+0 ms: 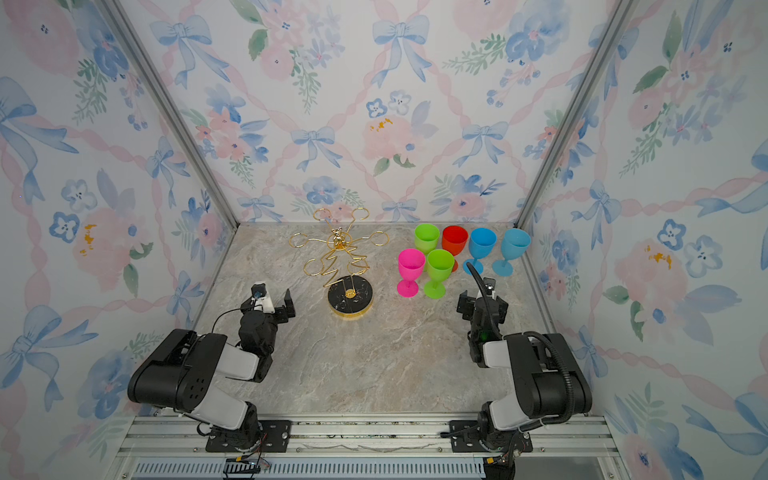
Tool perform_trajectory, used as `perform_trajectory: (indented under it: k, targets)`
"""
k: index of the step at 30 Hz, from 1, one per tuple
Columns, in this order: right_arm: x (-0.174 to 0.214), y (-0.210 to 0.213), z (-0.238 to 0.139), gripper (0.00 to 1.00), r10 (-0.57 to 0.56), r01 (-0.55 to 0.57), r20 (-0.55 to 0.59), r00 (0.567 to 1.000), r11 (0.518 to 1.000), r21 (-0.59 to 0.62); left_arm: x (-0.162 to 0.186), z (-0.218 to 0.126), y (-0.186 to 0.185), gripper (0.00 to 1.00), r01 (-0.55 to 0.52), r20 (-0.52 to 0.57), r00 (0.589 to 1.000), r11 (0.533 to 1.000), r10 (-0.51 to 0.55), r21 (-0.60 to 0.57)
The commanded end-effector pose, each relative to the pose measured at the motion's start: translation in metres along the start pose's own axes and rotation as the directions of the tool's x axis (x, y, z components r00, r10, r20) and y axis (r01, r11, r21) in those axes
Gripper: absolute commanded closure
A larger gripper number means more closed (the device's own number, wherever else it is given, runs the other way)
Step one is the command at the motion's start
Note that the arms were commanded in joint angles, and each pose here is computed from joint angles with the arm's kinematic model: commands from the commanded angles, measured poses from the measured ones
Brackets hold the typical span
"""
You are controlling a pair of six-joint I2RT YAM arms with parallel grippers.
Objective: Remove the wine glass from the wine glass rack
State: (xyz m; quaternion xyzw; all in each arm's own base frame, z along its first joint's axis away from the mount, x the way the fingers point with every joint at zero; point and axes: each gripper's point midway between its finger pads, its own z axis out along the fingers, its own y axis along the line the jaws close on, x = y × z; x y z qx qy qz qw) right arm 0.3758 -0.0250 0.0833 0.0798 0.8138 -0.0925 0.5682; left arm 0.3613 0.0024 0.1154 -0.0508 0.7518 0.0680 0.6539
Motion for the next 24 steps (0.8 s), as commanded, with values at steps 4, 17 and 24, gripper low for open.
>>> perform_trajectory:
  k: [4, 17, 24]
  targets:
    - [-0.0225, 0.0136, 0.0092, 0.03, -0.016, 0.019, 0.048, 0.999, 0.998, -0.060, -0.0126, 0.0018, 0.0022, 0.02, 0.020, 0.051, 0.998, 1.000, -0.020, 0.000]
    - [-0.0214, 0.0136, 0.0096, 0.03, -0.021, 0.023, 0.038, 0.999, 0.998, -0.059, -0.0122, 0.0018, 0.0022, 0.02, 0.020, 0.050, 0.999, 1.000, -0.020, 0.001]
    - [-0.0215, 0.0187, 0.0099, 0.03, -0.032, 0.035, 0.035, 0.999, 0.996, -0.084, -0.0123, 0.0016, 0.0023, 0.02, 0.020, 0.051, 0.999, 1.000, -0.020, 0.001]
